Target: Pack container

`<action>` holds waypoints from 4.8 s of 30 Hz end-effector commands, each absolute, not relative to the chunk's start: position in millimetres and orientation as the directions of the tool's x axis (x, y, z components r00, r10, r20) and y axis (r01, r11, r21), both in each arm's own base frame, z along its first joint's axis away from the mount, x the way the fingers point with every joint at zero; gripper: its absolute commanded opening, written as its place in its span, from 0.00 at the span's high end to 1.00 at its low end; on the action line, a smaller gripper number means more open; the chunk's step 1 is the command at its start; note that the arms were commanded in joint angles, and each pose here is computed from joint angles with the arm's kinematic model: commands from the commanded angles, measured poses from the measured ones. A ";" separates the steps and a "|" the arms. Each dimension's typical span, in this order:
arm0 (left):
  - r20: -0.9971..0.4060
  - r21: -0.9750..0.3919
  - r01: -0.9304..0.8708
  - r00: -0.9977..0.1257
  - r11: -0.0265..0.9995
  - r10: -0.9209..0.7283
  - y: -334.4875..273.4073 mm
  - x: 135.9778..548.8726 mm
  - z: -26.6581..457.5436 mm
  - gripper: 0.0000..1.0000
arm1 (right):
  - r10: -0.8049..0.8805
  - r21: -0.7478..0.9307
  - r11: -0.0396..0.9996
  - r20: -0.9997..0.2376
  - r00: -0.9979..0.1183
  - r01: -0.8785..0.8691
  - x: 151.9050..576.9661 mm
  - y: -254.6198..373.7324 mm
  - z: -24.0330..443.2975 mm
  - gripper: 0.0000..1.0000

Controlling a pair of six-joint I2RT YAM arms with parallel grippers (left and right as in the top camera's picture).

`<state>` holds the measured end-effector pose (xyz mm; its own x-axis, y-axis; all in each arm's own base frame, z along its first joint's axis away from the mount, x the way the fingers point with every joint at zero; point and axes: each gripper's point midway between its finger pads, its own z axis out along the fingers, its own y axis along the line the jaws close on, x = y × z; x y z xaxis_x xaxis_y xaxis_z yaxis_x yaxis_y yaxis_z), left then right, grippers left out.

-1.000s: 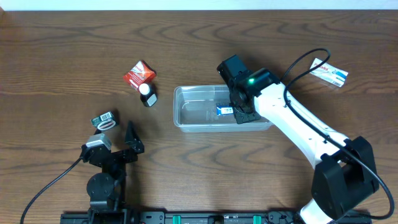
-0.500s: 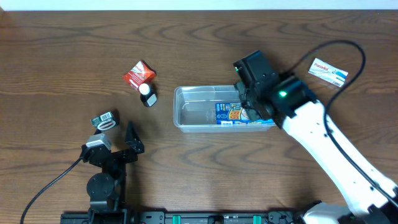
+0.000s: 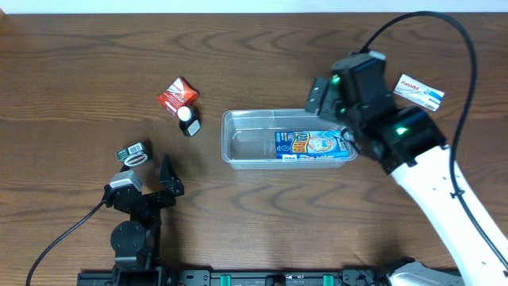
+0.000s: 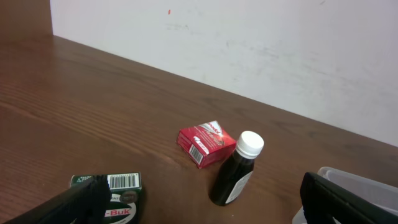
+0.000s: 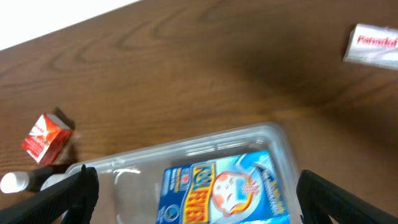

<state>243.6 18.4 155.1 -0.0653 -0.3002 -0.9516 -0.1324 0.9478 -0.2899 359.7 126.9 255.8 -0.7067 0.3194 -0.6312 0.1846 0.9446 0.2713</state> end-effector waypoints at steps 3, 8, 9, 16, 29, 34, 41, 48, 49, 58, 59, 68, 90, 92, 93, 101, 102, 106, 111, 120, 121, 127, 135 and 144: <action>-0.946 -0.286 -0.159 -0.110 0.945 -0.305 20.5 242.7 136.9 0.02 | 0.295 0.310 0.944 -0.638 -0.711 0.113 377.9 88.1 265.6 0.01; -0.946 -0.286 -0.159 -0.110 0.945 -0.305 20.5 242.7 136.9 0.02 | 0.381 0.373 0.912 -0.620 -0.685 0.170 394.2 32.5 265.3 0.01; -0.946 -0.286 -0.159 -0.110 0.945 -0.305 20.5 242.7 136.9 0.02 | 0.396 0.382 0.906 -0.614 -0.683 0.183 396.6 22.0 263.0 0.01; -0.946 -0.286 -0.159 -0.110 0.945 -0.305 20.5 242.7 136.9 0.02 | 0.350 0.347 0.921 -0.543 -0.763 0.175 408.8 -3.0 218.5 0.01; -0.946 -0.286 -0.159 -0.110 0.945 -0.305 20.5 242.7 136.9 0.02 | 0.175 0.355 0.935 -0.390 -0.904 0.028 383.3 59.1 179.9 0.04; -0.946 -0.286 -0.159 -0.110 0.945 -0.305 20.5 242.7 136.9 0.02 | 0.052 0.357 0.930 -0.373 -0.926 -0.092 365.0 98.2 181.6 0.13; -0.946 -0.286 -0.159 -0.110 0.945 -0.305 20.5 242.7 136.9 0.02 | 0.015 0.341 0.932 -0.385 -0.923 -0.127 362.7 122.7 181.5 0.29; -0.946 -0.286 -0.159 -0.110 0.945 -0.305 20.5 242.7 136.9 0.02 | -0.022 0.376 0.910 -0.377 -0.926 -0.174 354.9 128.0 187.1 0.36; -0.946 -0.286 -0.159 -0.110 0.945 -0.305 20.5 242.7 136.9 0.02 | -0.041 0.368 0.912 -0.362 -0.931 -0.183 350.0 127.7 184.2 0.37; -0.946 -0.286 -0.159 -0.110 0.945 -0.305 20.5 242.7 136.9 0.02 | -0.171 0.307 0.917 -0.276 -0.946 -0.256 320.4 145.5 167.4 0.66; -0.946 -0.286 -0.159 -0.110 0.945 -0.305 20.5 242.7 136.9 0.02 | -0.174 0.299 0.920 -0.266 -0.948 -0.253 319.0 147.1 164.7 0.71; -0.946 -0.286 -0.159 -0.110 0.945 -0.305 20.5 242.7 136.9 0.02 | -0.189 0.257 0.939 -0.164 -0.968 -0.227 317.0 156.3 130.3 0.98; -0.946 -0.286 -0.159 -0.110 0.945 -0.305 20.5 242.7 136.9 0.02 | -0.238 0.223 0.949 0.039 -0.970 -0.224 299.7 168.8 69.9 0.98; -0.946 -0.286 -0.159 -0.110 0.945 -0.305 20.5 242.7 136.9 0.02 | -0.238 0.213 0.951 0.042 -0.970 -0.224 299.3 167.1 69.1 0.97; -0.946 -0.286 -0.159 -0.110 0.945 -0.305 20.5 242.7 136.9 0.02 | -0.238 0.208 0.952 0.042 -0.970 -0.224 299.4 166.1 68.8 0.98; -0.946 -0.286 -0.159 -0.110 0.945 -0.305 20.5 242.7 136.9 0.02 | -0.216 0.201 0.956 -0.017 -0.976 -0.215 316.4 162.9 77.7 0.99; -0.946 -0.286 -0.159 -0.110 0.945 -0.305 20.5 242.7 136.9 0.02 | -0.206 0.206 0.956 -0.036 -0.978 -0.209 321.9 162.3 85.2 0.99; -0.946 -0.286 -0.159 -0.110 0.945 -0.305 20.5 242.7 136.9 0.02 | -0.166 0.223 0.956 -0.131 -0.977 -0.193 348.0 156.8 130.5 0.91; -0.946 -0.286 -0.159 -0.110 0.945 -0.305 20.5 242.7 136.9 0.02 | -0.084 0.222 0.962 -0.313 -0.946 -0.158 391.6 133.3 197.4 0.45; -0.946 -0.286 -0.159 -0.110 0.945 -0.305 20.5 242.7 136.9 0.02 | 0.164 0.143 0.983 -0.370 -0.915 0.118 430.8 16.8 204.9 0.13; -0.946 -0.286 -0.159 -0.110 0.945 -0.305 20.5 242.7 136.9 0.02 | 0.182 0.139 0.980 -0.368 -0.912 0.139 433.8 4.0 201.1 0.13; -0.946 -0.286 -0.159 -0.110 0.945 -0.305 20.5 242.7 136.9 0.02 | 0.115 0.056 0.993 -0.409 -0.905 0.101 464.2 -50.1 172.7 0.05; -0.946 -0.286 -0.159 -0.110 0.945 -0.305 20.5 242.7 136.9 0.02 | -0.244 -0.155 0.967 -0.347 -0.905 -0.201 498.2 -80.2 103.5 0.01; -0.946 -0.286 -0.159 -0.110 0.945 -0.305 20.5 242.7 136.9 0.02 | -0.342 -0.248 0.931 -0.339 -0.876 -0.268 524.9 -116.7 58.0 0.01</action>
<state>243.6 18.3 155.1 -0.0654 -0.3002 -0.9516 -0.1320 0.9479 -0.2900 524.2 -94.2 63.1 -0.8844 -0.2938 -0.3625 -0.2364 0.9519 -0.1948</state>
